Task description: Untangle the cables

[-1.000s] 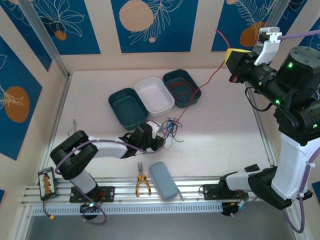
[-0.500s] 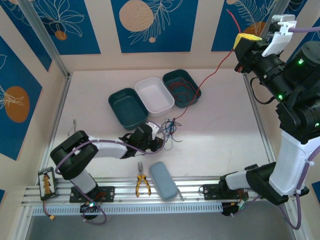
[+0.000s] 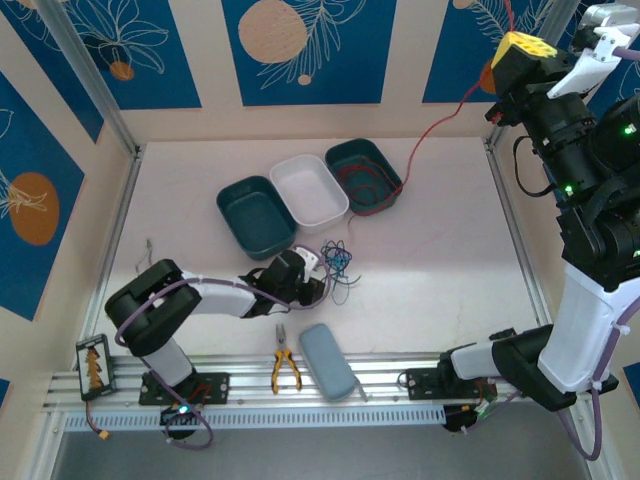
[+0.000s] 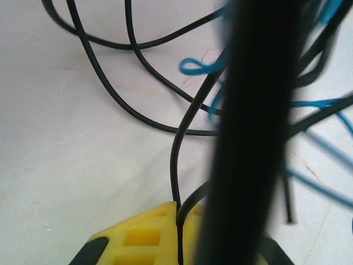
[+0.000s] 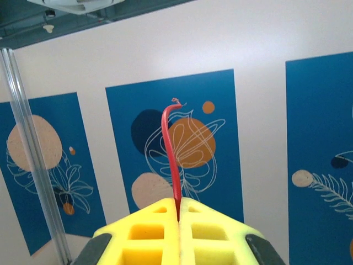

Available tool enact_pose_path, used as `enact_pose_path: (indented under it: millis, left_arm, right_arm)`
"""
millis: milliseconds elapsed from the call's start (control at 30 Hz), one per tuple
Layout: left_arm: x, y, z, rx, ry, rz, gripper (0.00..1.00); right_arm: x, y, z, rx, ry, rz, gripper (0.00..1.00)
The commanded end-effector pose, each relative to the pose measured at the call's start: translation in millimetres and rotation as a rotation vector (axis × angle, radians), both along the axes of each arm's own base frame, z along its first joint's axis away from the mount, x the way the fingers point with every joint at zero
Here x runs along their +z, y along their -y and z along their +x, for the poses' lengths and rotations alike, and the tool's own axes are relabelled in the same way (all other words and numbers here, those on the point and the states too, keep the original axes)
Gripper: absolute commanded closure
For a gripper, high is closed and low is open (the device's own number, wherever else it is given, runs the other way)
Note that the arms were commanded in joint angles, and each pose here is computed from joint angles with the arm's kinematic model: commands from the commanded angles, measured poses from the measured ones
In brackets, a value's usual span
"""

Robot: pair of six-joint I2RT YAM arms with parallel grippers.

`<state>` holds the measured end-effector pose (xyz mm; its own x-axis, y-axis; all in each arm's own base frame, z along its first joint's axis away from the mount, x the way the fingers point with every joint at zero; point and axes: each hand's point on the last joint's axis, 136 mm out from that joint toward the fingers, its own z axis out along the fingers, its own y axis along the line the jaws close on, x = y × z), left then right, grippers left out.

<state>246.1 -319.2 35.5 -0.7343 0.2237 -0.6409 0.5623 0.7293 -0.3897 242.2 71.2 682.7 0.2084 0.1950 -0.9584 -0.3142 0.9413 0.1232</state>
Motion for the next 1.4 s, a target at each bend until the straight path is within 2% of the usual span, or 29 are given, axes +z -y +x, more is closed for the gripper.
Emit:
enact_pose_path:
  millis: [0, 233, 367, 533, 767, 967, 1067, 1100, 1367]
  left_arm:
    - [-7.3, -5.1, -3.3, -0.001, -0.030, 0.005, 1.00]
    - [-7.8, -6.3, -6.3, -0.009, -0.034, 0.009, 1.00]
    - [-1.5, -3.9, -6.4, -0.019, -0.026, -0.010, 1.00]
    - [20.5, 5.6, -10.9, -0.071, -0.019, -0.057, 0.65]
    - [69.2, 1.9, -14.6, -0.100, 0.050, -0.082, 0.39]
    - [104.5, -12.7, -13.6, -0.062, 0.125, -0.087, 0.17]
    - [118.4, -21.9, -11.5, -0.028, 0.160, -0.081, 0.03]
    - [123.6, -25.8, -10.6, -0.012, 0.176, -0.081, 0.00]
    - [155.5, -65.3, -0.4, 0.138, 0.303, -0.029, 0.00]
  right_arm:
    - [21.4, 10.8, -9.4, -0.047, 0.087, 0.013, 1.00]
    - [41.2, 16.9, -6.9, -0.100, 0.174, -0.001, 1.00]
    - [35.1, 14.8, 5.4, -0.103, 0.151, -0.008, 1.00]
    - [11.2, 11.4, 39.5, -0.112, 0.066, -0.033, 1.00]
    - [-20.5, 10.5, 92.4, -0.037, -0.063, 0.012, 1.00]
    - [-45.5, -1.8, 137.4, 0.068, -0.149, 0.071, 1.00]
    - [-55.3, -12.0, 156.7, 0.113, -0.173, 0.084, 1.00]
    - [-58.2, -14.9, 163.2, 0.123, -0.179, 0.086, 1.00]
    - [-80.2, -34.1, 208.8, 0.147, -0.218, 0.081, 1.00]
